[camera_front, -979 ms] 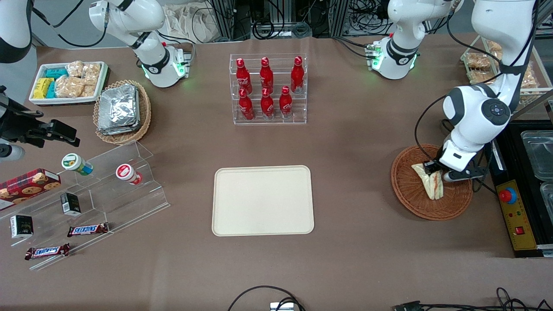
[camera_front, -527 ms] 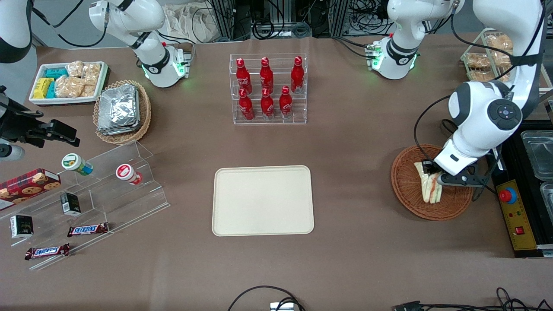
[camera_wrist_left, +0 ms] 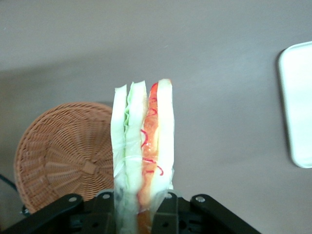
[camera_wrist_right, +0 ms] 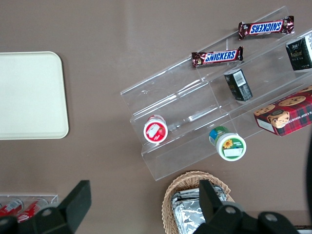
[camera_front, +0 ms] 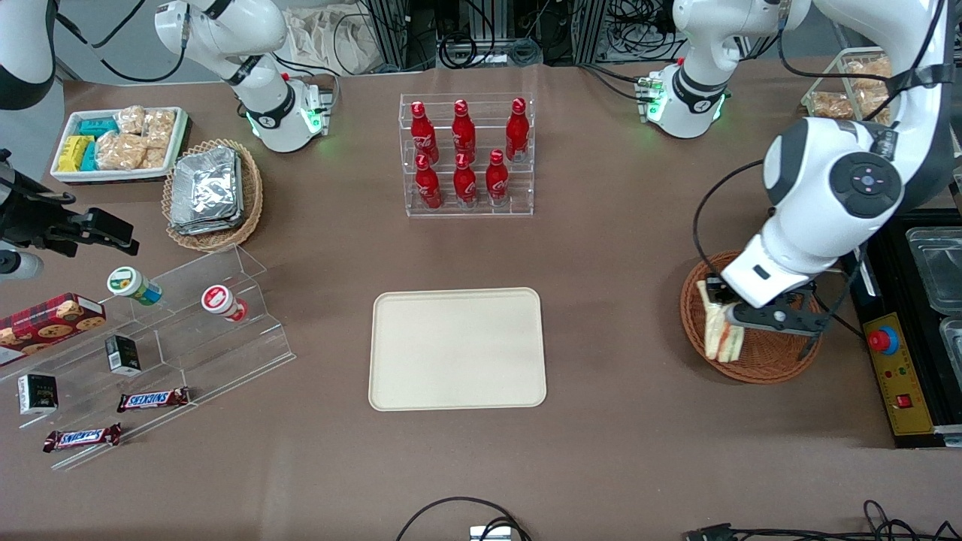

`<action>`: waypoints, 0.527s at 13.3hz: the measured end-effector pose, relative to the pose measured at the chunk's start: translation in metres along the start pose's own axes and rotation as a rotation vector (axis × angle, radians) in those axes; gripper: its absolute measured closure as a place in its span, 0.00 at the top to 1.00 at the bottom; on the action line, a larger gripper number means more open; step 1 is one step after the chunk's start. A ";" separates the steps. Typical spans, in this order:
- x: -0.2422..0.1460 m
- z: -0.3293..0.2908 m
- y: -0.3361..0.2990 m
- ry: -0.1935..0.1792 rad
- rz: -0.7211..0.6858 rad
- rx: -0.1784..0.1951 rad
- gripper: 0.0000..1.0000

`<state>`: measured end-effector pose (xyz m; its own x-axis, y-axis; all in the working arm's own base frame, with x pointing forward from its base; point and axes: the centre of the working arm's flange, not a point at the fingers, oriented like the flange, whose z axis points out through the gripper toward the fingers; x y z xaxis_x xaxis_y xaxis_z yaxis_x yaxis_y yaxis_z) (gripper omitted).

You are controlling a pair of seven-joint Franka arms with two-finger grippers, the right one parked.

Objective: Place sandwich from basket to tray
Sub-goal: 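Lift the held sandwich up out of the basket, then carry the sandwich with the left gripper over the cream tray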

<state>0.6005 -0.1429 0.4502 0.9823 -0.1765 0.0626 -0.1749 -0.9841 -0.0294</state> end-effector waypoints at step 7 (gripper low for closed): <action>0.039 -0.015 0.119 0.017 -0.041 -0.028 0.18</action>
<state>0.6168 -0.2667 0.4642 0.9875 -0.1360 0.0802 -0.1365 -0.9906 0.0013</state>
